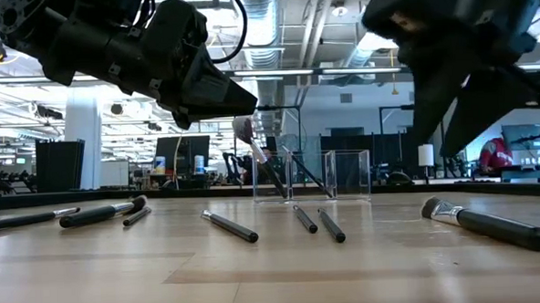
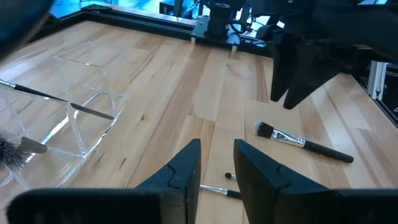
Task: Put items in baskets/containers
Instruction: Put the foundation brush into the right section of the transparent organizer
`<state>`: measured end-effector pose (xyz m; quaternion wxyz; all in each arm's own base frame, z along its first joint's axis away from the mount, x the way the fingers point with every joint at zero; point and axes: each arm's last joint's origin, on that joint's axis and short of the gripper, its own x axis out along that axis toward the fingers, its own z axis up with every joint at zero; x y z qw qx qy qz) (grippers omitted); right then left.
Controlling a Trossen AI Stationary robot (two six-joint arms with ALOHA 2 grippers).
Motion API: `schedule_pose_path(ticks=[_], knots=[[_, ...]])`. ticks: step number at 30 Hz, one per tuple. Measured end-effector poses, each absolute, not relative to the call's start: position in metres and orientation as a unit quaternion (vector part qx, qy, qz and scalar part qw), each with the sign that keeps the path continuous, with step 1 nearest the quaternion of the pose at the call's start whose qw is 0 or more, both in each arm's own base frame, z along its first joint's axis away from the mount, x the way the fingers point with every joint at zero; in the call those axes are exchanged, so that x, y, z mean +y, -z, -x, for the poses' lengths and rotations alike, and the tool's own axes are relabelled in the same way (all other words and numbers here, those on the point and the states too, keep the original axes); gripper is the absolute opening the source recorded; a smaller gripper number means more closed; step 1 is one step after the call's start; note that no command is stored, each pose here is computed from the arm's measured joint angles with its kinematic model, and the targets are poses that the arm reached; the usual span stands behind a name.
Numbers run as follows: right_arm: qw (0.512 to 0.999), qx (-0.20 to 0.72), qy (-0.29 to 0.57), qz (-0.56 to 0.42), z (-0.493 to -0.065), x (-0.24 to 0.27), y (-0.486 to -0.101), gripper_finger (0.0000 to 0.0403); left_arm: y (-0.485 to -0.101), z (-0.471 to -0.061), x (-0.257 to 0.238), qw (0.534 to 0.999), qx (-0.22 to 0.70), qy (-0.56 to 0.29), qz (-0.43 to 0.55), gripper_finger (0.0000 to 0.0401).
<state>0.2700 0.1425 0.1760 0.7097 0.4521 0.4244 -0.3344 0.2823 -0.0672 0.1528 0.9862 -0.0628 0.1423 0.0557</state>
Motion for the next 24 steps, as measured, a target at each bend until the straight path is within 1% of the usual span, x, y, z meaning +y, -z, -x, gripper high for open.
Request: schedule_pose_path(ticks=[8,13,17,20,24], knots=[[0.677,0.458,0.355,-0.455,-0.283,0.148,-0.136,0.0132,-0.15,-0.28,-0.067,0.985,0.151,-0.057,0.06,0.0092],[0.683,0.448,0.35,-0.458,-0.293,0.15,-0.121,0.0132,-0.148,-0.279,-0.066,0.984,0.155,-0.057,0.058,0.0092],[0.687,0.44,0.356,-0.455,-0.295,0.147,-0.12,0.0131,-0.148,-0.279,-0.066,0.984,0.155,-0.061,0.058,0.0092],[0.691,0.436,0.364,-0.448,-0.295,0.143,-0.121,0.0116,-0.148,-0.279,-0.066,0.984,0.155,-0.061,0.058,0.0092],[0.695,0.453,0.358,-0.428,-0.296,0.139,-0.118,0.0078,-0.148,-0.279,-0.066,0.984,0.155,-0.061,0.058,0.0092]])
